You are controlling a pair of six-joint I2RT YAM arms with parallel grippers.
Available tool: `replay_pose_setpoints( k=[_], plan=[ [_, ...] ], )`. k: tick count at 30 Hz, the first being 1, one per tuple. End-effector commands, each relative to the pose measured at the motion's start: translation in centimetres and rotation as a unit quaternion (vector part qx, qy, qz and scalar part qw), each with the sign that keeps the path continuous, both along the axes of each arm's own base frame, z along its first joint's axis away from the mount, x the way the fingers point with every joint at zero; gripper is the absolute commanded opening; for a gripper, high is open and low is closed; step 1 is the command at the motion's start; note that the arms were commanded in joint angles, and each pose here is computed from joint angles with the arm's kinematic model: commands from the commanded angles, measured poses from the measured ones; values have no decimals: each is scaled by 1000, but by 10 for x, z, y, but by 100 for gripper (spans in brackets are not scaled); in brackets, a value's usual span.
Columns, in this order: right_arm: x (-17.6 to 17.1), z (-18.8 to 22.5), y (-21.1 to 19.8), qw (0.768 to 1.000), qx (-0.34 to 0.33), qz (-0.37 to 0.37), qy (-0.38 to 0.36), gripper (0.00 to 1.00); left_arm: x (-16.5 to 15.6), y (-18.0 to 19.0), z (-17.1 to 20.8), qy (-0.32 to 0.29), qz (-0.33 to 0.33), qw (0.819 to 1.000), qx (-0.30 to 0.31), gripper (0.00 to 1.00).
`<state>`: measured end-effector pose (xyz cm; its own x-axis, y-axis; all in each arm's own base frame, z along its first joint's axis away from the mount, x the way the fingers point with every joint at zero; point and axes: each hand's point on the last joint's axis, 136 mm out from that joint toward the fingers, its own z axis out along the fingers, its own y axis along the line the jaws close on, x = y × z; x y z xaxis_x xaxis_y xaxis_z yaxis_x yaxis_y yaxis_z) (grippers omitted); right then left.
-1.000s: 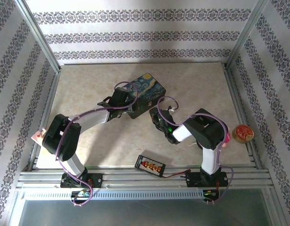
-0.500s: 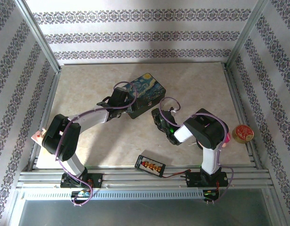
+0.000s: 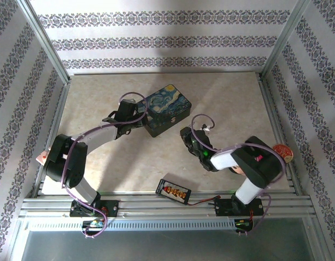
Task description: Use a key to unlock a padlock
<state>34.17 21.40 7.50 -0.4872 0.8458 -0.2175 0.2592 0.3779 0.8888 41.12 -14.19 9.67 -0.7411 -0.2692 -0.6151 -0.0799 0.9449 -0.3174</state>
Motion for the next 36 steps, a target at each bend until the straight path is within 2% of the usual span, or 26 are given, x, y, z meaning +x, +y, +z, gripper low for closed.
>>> replay_pose_setpoints(
  k=[1,6,9,15,19,25,36],
  plan=[
    [-15,7,-14,997,-79,15,5,1,-8,33,-8,17,31,999,38,66],
    [-44,39,-39,976,-211,53,29,1,1,40,9,-5,46,999,24,67],
    [-64,57,-64,961,-266,63,46,2,6,41,21,-18,49,999,10,69],
    [-99,78,-112,939,-325,81,81,2,11,49,35,-32,63,997,-11,75],
    [-107,85,-131,919,-361,113,115,1,9,52,41,-35,70,996,-31,81],
    [-94,89,-142,864,-444,159,174,1,0,52,51,-40,73,995,-48,99],
    [-40,52,-150,762,-545,227,268,6,-16,57,54,-34,78,995,-56,99]
  ],
)
